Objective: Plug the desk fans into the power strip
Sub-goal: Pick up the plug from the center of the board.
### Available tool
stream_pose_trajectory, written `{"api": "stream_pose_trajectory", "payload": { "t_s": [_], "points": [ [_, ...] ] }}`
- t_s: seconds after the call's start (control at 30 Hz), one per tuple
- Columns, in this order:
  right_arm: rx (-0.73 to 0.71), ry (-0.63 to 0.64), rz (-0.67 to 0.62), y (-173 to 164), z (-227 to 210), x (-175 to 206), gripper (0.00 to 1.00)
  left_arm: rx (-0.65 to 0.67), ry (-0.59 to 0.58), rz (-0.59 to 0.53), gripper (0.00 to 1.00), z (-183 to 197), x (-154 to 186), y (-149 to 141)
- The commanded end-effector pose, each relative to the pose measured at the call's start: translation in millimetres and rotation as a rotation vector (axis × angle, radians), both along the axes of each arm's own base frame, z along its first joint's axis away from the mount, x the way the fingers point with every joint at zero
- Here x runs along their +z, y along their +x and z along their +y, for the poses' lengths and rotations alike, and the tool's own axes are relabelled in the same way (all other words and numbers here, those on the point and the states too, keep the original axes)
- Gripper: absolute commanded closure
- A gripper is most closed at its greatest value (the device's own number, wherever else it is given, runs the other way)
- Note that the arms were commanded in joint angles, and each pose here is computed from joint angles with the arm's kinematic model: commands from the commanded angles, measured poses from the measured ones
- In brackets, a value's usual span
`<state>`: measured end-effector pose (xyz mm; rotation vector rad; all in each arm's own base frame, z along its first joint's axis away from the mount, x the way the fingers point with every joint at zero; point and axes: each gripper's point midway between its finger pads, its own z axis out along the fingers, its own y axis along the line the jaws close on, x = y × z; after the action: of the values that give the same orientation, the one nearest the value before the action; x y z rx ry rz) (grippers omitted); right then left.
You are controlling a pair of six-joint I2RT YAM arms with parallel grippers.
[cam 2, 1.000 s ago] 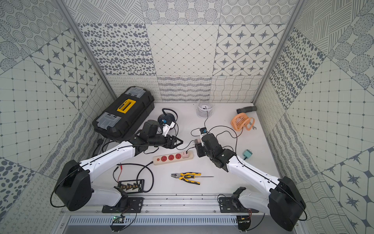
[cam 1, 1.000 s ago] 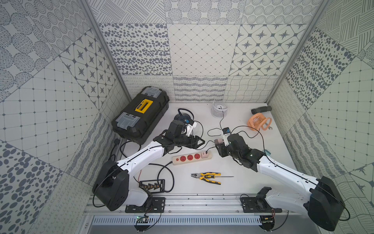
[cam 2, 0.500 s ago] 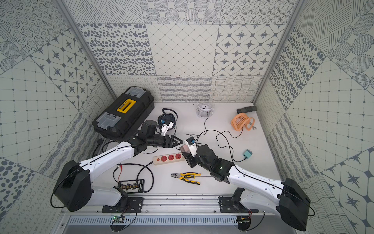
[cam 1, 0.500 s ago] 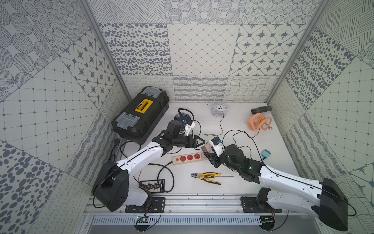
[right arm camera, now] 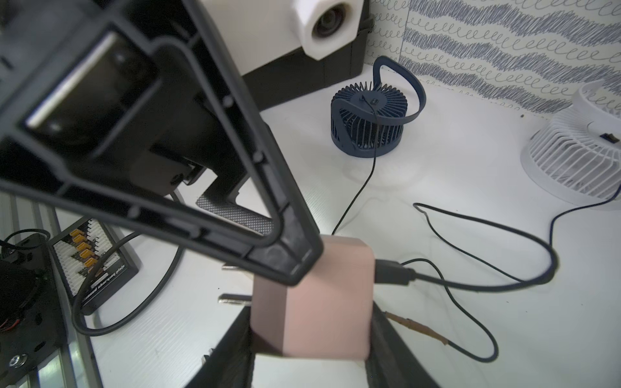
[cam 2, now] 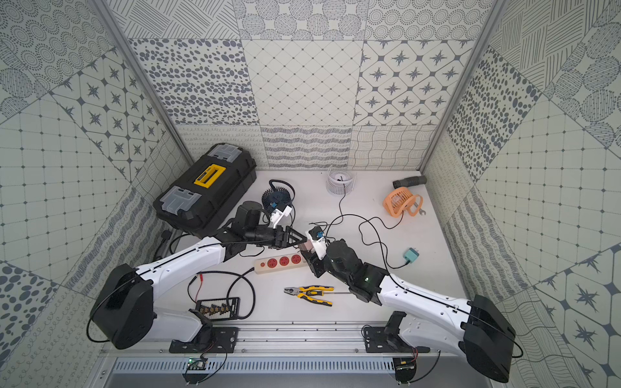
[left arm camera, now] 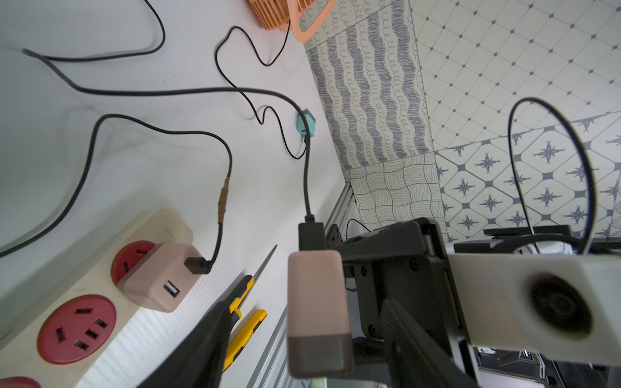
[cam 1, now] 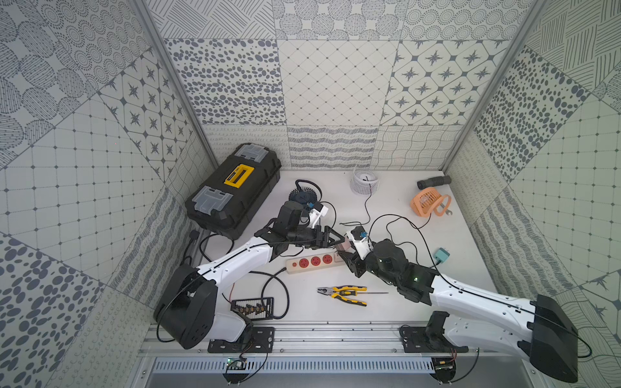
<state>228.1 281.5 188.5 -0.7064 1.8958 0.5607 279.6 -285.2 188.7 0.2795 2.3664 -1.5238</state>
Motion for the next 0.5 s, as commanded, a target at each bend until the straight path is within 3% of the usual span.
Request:
{"api": "stream_pose_trajectory", "payload": {
  "t_s": [0.0,0.1,0.37,0.47],
  "points": [
    [-0.009,0.047,-0.046,6.4,7.0,21.6,0.6,-0.06,-0.043,0.001,0.34,-5.9,5.8,-12.7],
    [-0.01,0.046,-0.041,7.2,8.2,20.5,0.6,-0.063,-0.041,0.013,0.46,-7.3,3.5,-13.4],
    [-0.042,0.032,-0.03,11.9,6.4,17.3,0.6,-0.079,-0.056,0.027,0.66,-12.6,0.4,-17.3],
    [-0.045,0.032,-0.021,11.5,5.6,17.3,0.6,-0.088,-0.08,0.034,0.8,-16.9,1.3,-18.0]
  ]
}}
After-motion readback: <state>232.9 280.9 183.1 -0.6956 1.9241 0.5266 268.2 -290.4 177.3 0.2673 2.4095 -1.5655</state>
